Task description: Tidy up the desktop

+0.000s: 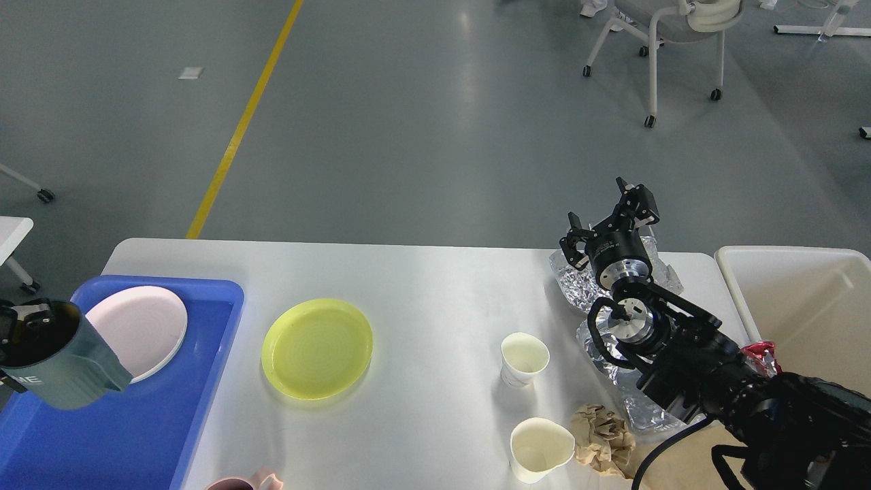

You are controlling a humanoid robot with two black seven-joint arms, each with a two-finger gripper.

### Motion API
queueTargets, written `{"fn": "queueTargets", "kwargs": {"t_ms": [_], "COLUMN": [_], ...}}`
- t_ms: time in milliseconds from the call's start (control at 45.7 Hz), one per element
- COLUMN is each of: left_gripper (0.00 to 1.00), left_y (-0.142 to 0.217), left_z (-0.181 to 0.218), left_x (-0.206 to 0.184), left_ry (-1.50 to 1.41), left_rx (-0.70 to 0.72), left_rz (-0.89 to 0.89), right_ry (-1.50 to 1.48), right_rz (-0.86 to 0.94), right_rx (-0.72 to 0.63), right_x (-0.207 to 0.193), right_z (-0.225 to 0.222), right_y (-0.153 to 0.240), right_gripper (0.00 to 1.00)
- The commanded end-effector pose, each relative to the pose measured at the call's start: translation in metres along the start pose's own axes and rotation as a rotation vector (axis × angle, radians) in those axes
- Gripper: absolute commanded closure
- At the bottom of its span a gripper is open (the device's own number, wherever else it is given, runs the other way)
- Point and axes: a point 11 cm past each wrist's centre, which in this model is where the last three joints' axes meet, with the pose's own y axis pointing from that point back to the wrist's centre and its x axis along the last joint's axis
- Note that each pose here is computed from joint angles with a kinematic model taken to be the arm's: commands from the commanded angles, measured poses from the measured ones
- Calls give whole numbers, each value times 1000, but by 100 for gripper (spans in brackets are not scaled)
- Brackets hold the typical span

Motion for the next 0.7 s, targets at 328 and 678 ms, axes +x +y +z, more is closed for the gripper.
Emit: {"fn": "queueTargets", "kwargs": {"t_ms": [328, 678], "left_gripper": [99, 98], "left_y": [-27, -111], "left_z": [-63, -130], "left_x": [23, 53], "left_ry": [186, 347], "left_rx": [64, 97], "left_rz": [118, 302], "right_ry": [-1, 0], "right_rz": [-1, 0], "right_rx": [-1, 0], "right_x": [-1, 0], "right_z": [1, 0], "right_y": [0, 0], "right_gripper": [0, 0]}}
